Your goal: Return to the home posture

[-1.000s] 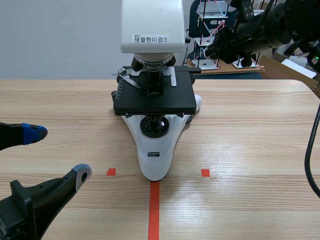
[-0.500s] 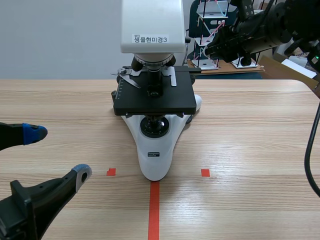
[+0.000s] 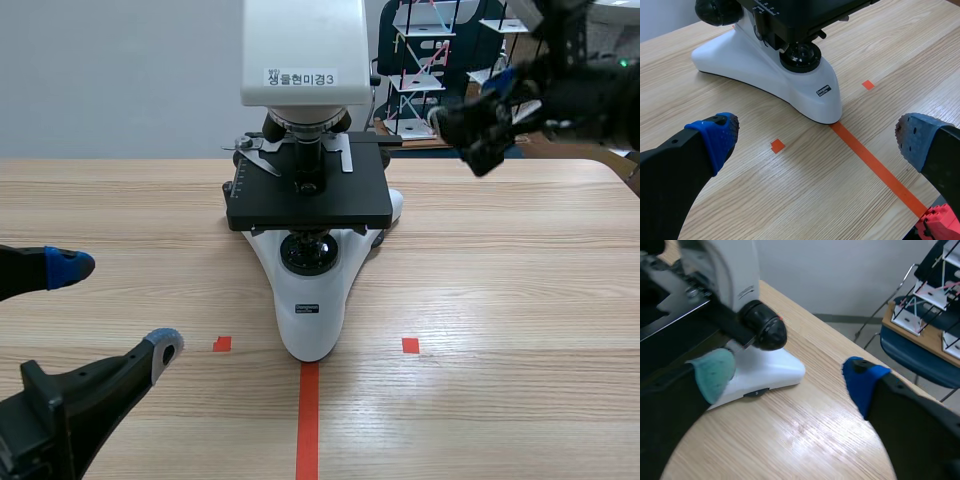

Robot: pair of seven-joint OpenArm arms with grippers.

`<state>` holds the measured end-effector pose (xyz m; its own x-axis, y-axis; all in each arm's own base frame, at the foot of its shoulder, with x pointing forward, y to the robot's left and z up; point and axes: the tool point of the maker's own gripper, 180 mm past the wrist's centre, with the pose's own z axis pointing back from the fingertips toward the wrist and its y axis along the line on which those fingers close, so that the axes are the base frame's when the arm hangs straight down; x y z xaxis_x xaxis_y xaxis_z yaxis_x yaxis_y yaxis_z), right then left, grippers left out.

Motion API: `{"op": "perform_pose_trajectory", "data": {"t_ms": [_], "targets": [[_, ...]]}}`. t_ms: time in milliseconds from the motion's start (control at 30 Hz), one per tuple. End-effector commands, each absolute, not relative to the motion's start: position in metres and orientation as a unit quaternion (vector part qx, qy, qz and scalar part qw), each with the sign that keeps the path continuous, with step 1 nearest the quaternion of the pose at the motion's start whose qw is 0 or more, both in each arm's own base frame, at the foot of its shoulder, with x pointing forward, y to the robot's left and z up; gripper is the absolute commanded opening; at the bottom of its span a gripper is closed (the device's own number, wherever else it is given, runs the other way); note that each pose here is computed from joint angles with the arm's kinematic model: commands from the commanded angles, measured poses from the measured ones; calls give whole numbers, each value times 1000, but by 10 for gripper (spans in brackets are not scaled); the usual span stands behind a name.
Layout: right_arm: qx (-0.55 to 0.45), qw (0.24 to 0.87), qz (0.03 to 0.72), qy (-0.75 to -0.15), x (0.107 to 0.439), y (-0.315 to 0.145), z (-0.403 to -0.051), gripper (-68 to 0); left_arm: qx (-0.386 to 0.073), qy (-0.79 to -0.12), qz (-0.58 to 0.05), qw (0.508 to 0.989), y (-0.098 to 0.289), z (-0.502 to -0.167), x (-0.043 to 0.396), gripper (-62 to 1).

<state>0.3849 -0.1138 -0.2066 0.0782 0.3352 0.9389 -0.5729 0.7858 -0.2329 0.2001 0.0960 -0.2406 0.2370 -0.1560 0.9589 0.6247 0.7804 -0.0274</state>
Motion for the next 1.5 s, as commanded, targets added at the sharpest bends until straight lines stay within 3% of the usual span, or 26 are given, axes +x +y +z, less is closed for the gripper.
{"op": "perform_pose_trajectory", "data": {"t_ms": [0,167,633,1467], "targets": [[104,717,312,-615,375,-114,-205,-117,-213,-570,-255,751,94,-234,201,14],[126,693,307,-640,331,-110,-214,-7,-213,-570,-255,751,94,-234,201,14],[169,598,319,-716,235,-104,-206,-6,-213,-570,-255,751,94,-234,201,14],[167,604,321,-710,230,-105,-211,-8,-214,-571,-255,751,94,-234,201,14]]}}
